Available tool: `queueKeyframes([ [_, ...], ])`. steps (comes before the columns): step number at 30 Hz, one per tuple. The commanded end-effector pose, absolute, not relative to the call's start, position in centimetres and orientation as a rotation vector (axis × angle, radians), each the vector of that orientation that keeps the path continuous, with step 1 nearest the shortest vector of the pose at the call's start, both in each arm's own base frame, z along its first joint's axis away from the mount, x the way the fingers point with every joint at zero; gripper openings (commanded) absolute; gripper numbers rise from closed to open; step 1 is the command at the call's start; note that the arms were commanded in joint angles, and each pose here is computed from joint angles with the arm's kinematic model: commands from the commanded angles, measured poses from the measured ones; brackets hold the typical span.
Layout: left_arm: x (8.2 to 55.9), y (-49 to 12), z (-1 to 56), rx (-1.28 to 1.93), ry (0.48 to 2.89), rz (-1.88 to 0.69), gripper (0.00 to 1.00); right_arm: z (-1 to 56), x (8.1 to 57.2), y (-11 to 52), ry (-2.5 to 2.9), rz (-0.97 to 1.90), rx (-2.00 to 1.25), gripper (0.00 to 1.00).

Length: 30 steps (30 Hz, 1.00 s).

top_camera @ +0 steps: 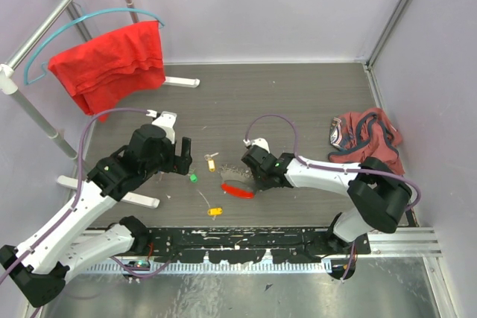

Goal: Put the keys on the keyring

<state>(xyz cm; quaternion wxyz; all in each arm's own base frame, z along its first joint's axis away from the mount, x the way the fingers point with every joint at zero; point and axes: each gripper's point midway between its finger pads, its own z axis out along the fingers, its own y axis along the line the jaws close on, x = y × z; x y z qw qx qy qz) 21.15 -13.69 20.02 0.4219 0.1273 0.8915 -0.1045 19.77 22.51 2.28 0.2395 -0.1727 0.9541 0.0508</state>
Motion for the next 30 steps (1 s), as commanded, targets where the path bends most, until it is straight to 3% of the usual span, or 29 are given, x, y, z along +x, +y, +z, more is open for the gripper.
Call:
queueKeyframes([
  [1,21.3,-13.5,20.8,0.306,2.196,-0.273,0.98,5.4,21.3,23.9,2.523,0.208,-0.43,0.01],
  [11,21.4,-13.9,24.3,0.307,2.072,-0.341,0.98,15.6,20.8,26.0,2.383,0.48,-0.406,0.01],
  [30,20.5,-23.8,30.6,0.526,1.834,-0.584,1.0,30.1,21.8,24.7,2.153,0.708,0.059,0.01],
])
